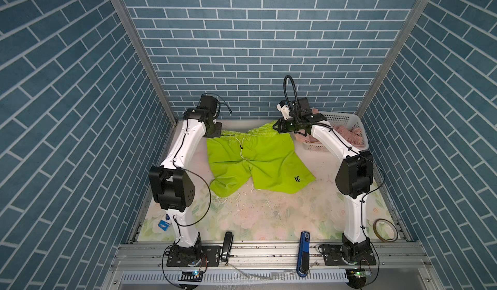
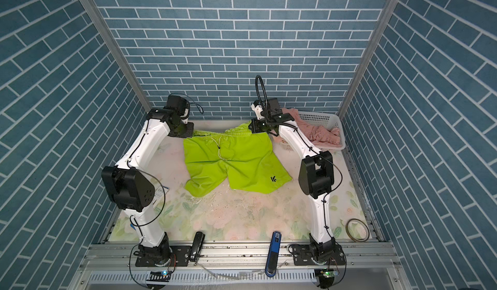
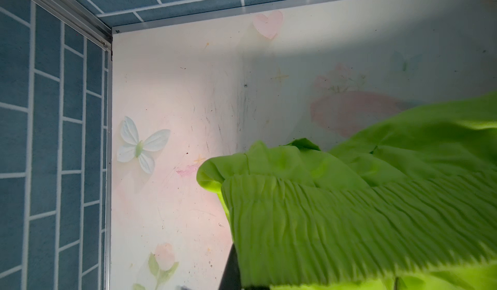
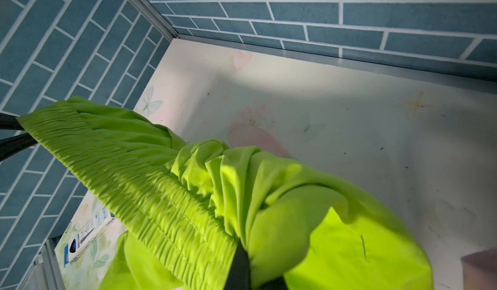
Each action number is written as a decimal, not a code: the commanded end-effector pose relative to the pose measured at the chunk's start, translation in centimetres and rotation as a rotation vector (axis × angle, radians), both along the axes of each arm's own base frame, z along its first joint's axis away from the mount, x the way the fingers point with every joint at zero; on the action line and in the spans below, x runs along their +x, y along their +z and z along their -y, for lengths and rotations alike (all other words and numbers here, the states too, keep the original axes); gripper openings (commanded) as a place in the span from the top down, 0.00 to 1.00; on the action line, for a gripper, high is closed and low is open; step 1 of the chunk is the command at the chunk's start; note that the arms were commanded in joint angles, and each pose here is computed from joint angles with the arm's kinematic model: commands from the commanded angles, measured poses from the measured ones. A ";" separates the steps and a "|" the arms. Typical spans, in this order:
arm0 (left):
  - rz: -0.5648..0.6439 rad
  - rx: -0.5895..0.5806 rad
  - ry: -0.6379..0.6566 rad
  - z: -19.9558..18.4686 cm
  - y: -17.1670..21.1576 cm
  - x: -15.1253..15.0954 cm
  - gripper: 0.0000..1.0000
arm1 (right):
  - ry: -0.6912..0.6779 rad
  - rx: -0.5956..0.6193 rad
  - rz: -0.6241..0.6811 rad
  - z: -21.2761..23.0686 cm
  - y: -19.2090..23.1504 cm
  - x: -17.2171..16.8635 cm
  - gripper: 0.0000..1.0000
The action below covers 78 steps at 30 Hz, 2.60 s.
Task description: Fold and stack the shorts
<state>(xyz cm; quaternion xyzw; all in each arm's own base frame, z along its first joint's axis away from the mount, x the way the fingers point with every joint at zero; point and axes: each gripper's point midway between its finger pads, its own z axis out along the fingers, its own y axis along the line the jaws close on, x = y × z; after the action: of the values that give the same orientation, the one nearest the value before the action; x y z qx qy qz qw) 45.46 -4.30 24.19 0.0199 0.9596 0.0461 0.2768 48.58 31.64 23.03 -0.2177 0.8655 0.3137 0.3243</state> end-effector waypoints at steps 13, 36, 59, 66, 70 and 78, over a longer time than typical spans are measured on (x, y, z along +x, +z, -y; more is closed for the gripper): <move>0.308 -0.242 -0.231 1.6 19.9 -22.0 1.00 | 0.099 0.121 0.354 9.0 24.2 -23.1 1.00; 0.115 -0.073 -0.031 -1.0 12.5 -12.3 1.00 | 0.099 0.117 0.101 3.1 15.7 -13.8 1.00; -0.040 0.008 0.165 -6.2 -4.9 7.4 0.00 | 0.033 0.187 0.093 -5.9 0.5 7.4 0.40; 0.011 -0.085 0.181 -5.0 0.9 0.4 0.00 | -0.086 -0.129 0.137 1.5 3.3 2.2 0.36; 0.014 -0.204 0.134 -1.4 -0.1 -6.4 0.00 | -0.131 -0.326 0.084 6.9 0.6 -3.3 0.37; -0.109 -0.278 0.035 4.1 -7.0 -18.1 0.00 | -0.054 -0.388 -0.081 9.7 -5.3 -16.6 0.36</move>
<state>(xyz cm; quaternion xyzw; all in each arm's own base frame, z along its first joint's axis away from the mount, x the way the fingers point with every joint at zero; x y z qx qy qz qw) 29.12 -6.46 19.11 -0.0307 0.9676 -0.0587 0.2435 35.58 22.63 21.53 -0.2248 0.9104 0.1694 0.3033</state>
